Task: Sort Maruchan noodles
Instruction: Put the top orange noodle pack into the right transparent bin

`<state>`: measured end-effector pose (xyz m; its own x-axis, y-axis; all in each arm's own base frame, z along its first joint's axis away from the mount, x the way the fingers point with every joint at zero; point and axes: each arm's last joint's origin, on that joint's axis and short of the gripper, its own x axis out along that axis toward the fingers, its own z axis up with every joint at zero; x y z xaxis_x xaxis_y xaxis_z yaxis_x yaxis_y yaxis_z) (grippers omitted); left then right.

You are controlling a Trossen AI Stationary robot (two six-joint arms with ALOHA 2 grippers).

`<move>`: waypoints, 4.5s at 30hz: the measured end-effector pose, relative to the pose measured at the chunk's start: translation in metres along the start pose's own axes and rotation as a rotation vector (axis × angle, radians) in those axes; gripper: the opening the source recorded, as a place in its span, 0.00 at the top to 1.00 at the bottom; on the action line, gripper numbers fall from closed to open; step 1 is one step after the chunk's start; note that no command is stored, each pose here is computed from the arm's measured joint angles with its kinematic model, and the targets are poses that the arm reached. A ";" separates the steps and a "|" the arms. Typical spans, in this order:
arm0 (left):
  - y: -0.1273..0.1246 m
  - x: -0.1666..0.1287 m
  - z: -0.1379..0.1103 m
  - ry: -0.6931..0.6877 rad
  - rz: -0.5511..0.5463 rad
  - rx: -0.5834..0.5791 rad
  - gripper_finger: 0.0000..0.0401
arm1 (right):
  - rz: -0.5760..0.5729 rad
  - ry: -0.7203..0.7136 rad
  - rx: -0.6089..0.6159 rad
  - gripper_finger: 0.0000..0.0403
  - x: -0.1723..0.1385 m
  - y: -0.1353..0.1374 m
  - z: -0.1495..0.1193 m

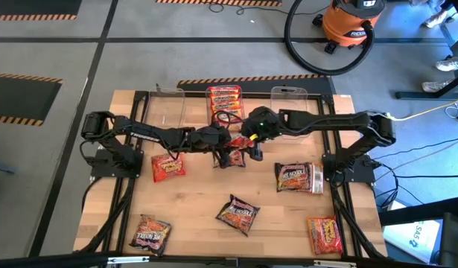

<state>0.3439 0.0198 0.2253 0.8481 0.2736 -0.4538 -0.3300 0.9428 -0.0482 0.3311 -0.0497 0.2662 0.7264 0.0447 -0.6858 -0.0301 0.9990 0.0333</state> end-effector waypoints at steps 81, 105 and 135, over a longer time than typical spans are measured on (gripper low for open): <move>0.004 -0.034 -0.003 0.173 0.036 0.113 0.57 | -0.324 0.599 0.205 0.81 -0.064 -0.206 -0.141; 0.000 -0.034 0.000 0.149 -0.045 0.128 0.57 | -0.372 0.615 0.206 0.45 -0.068 -0.222 -0.143; -0.001 -0.030 -0.016 0.097 -0.123 0.113 0.57 | -0.609 0.640 0.210 0.40 -0.080 -0.236 -0.125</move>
<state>0.3119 0.0073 0.2245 0.8333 0.1408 -0.5346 -0.1732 0.9848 -0.0106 0.1943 -0.2889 0.2226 0.0531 -0.4351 -0.8988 0.4055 0.8319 -0.3788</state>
